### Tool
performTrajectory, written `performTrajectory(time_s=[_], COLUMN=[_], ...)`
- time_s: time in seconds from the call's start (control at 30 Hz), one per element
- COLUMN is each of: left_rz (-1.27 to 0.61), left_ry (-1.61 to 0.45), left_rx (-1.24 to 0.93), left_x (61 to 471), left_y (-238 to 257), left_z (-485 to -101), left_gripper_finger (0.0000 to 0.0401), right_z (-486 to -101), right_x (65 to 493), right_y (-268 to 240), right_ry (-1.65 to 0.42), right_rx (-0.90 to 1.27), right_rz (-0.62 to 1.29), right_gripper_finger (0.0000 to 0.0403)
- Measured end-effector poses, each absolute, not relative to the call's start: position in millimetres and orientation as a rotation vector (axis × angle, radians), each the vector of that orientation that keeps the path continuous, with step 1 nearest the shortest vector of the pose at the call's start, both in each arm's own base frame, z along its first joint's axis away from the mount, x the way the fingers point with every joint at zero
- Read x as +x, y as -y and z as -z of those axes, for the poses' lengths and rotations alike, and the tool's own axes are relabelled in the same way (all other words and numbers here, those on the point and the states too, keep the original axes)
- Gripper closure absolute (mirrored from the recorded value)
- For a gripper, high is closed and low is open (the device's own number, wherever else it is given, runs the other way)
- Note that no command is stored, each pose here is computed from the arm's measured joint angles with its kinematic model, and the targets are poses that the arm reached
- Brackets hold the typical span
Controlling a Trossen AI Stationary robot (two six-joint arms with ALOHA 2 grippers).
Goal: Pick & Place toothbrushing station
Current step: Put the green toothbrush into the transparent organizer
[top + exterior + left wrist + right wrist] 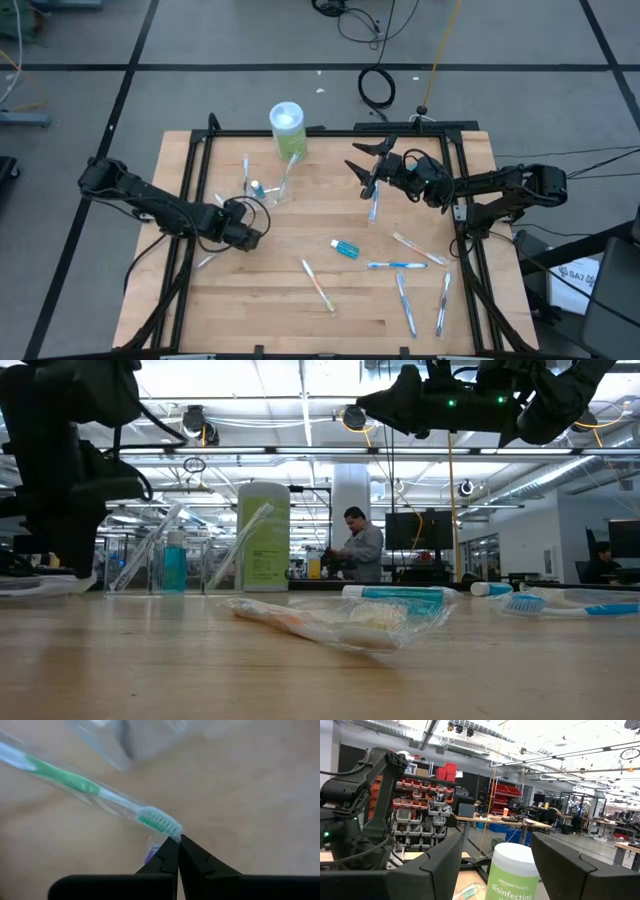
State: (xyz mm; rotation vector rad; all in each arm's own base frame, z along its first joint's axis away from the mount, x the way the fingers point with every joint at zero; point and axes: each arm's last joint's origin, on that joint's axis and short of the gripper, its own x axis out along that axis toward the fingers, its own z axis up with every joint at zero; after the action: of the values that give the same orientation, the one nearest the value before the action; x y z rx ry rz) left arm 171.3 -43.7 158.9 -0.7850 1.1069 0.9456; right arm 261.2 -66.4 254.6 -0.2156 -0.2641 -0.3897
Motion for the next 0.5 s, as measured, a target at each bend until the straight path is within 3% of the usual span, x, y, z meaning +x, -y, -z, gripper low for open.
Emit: performTrajectory(time_s=[0.3,0.5], left_rz=[-0.673,-0.425], left_ry=[-1.035,-0.913], left_rx=[-0.840,-0.761], left_x=[190,207], left_y=[60,69], left_z=[-163,-173], left_gripper_finger=[0.0396,0.0398], right_z=[-253,-252], right_x=[262,263], right_y=[66,65], right_ry=[0.247,0.236], right_rx=[-0.215,-0.222], right_rz=[0.386,0.334], right_gripper_finger=[0.0175,0.0176])
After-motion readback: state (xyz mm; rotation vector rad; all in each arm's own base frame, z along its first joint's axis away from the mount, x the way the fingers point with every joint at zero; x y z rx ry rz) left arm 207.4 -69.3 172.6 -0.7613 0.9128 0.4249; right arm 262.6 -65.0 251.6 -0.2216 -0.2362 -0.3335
